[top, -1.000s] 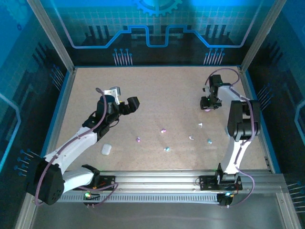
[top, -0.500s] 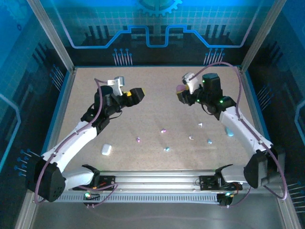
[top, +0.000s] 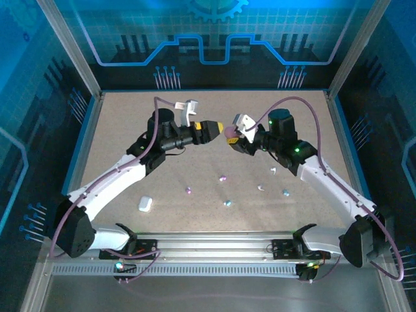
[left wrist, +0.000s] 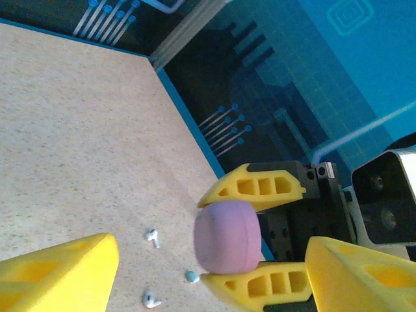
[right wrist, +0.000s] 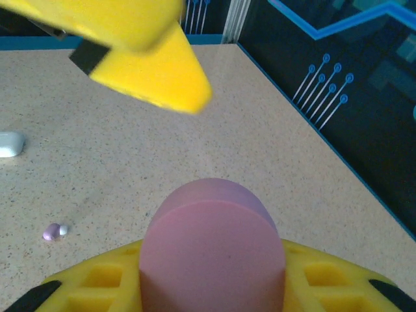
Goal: Insert wireless bluetooth earbuds into charging case
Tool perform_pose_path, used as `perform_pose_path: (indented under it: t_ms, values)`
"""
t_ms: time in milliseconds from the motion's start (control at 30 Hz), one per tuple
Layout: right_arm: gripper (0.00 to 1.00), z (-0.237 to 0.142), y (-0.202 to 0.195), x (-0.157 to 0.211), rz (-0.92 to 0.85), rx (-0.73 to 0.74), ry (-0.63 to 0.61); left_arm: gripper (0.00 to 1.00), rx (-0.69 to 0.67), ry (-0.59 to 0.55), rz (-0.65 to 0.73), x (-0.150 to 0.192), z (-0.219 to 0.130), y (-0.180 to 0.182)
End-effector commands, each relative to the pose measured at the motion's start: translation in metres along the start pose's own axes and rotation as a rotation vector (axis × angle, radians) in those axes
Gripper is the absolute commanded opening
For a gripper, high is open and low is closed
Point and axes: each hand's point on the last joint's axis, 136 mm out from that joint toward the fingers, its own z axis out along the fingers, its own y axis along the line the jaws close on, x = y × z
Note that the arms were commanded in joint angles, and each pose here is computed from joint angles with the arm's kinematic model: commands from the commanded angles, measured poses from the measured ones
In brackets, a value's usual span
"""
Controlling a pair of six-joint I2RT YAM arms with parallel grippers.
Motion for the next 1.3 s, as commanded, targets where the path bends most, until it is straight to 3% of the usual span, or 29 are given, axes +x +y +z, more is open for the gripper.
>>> perform_pose_path:
  t_ms: [0, 633, 767, 833, 1000, 1133, 1267]
  values:
    - [0.27, -0.003, 0.008, -0.015, -0.080, -0.011, -0.060, 0.71, 0.041, 0.036, 0.023, 0.002, 0.009, -0.016]
    - [0.30, -0.007, 0.003, -0.021, -0.113, 0.068, -0.095, 0.57, 0.018, 0.160, 0.011, 0.023, 0.034, -0.018]
    - [0.30, -0.007, 0.002, -0.023, -0.114, 0.078, -0.096, 0.50, 0.010, 0.170, 0.009, 0.025, 0.034, -0.016]
    - [0.30, -0.007, 0.002, -0.026, -0.123, 0.082, -0.100, 0.42, 0.001, 0.168, 0.007, 0.025, 0.034, -0.015]
    - [0.38, -0.013, -0.003, -0.031, -0.144, 0.134, -0.113, 0.14, -0.011, 0.095, -0.057, 0.010, 0.029, -0.014]
    - [0.54, -0.030, -0.017, -0.036, -0.151, 0.274, -0.216, 0.15, 0.083, -0.010, -0.154, -0.009, 0.018, -0.025]
    - [0.55, -0.040, -0.021, -0.031, -0.119, 0.251, -0.266, 0.15, 0.139, -0.041, -0.222, -0.017, 0.009, -0.031]
